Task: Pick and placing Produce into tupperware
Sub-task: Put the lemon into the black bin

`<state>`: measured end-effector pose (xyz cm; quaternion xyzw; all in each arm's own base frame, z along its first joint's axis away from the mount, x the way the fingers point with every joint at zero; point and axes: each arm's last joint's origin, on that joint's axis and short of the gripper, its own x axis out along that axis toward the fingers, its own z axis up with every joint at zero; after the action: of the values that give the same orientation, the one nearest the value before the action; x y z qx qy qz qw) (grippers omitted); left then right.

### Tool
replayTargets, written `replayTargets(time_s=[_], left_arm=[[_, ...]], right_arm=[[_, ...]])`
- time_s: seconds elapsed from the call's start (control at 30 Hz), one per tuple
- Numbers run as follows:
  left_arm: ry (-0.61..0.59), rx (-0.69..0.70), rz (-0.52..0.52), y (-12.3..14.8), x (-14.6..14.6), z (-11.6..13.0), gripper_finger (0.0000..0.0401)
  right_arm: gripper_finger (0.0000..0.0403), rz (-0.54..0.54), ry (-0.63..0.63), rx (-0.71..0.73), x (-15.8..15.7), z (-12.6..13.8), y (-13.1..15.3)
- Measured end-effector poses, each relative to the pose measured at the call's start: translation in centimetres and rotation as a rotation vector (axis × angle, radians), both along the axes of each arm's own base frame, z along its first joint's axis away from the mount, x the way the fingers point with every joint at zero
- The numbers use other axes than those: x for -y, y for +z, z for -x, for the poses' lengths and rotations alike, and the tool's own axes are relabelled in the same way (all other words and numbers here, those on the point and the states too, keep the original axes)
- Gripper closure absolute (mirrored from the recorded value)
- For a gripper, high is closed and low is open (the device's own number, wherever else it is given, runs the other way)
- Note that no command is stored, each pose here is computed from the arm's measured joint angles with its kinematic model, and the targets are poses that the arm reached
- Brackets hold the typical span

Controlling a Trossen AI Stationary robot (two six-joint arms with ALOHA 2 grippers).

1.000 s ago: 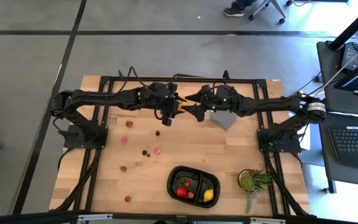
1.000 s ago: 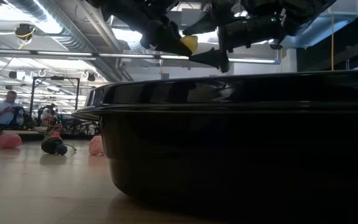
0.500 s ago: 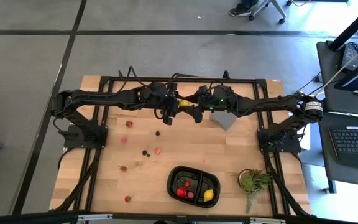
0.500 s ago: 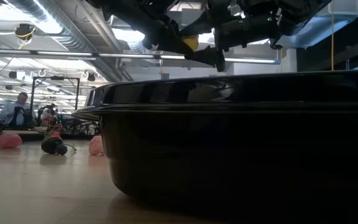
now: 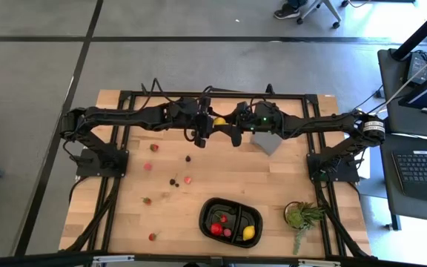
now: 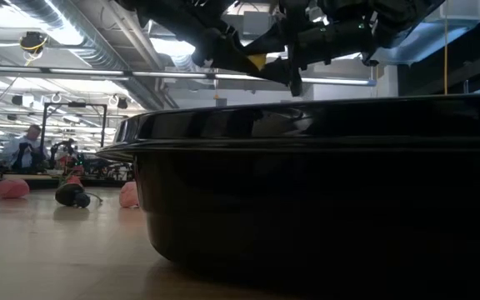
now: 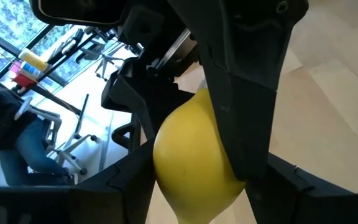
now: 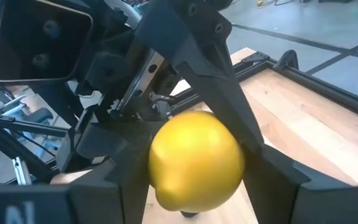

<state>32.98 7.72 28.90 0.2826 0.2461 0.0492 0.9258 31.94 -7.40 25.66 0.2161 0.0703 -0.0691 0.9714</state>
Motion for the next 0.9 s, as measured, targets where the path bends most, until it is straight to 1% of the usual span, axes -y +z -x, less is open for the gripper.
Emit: replayTargets(time_s=[0.2,0.37,0.5,0.67,0.77,0.9], left_arm=[[-0.003,-0.004,0.001,0.0,0.2,0.0,0.0199],[-0.007,-0.004,0.005,0.0,0.4,0.0,0.0194],[-0.008,-0.009,0.003,0.0,0.6,0.0,0.0193],[-0.011,-0.01,0.003,0.0,0.8,-0.1,0.0198],[-0.022,-0.006,0.014,0.0,0.8,-0.1,0.0198],[-0.086,-0.05,0.053,-0.9,1.5,-0.3,0.0196]], right_arm=[[0.0189,0.002,0.001,0.022,0.0,0.0,0.1],[0.0165,-0.001,0.001,0.025,0.0,0.0,0.1],[0.0188,0.014,0.008,0.033,0.0,-0.1,0.2],[0.0186,0.008,0.018,0.044,-0.1,-0.1,0.3],[0.0148,0.002,0.018,0.044,-0.1,-0.1,0.3],[0.0093,0.019,0.017,0.117,-0.1,-0.1,1.4]])
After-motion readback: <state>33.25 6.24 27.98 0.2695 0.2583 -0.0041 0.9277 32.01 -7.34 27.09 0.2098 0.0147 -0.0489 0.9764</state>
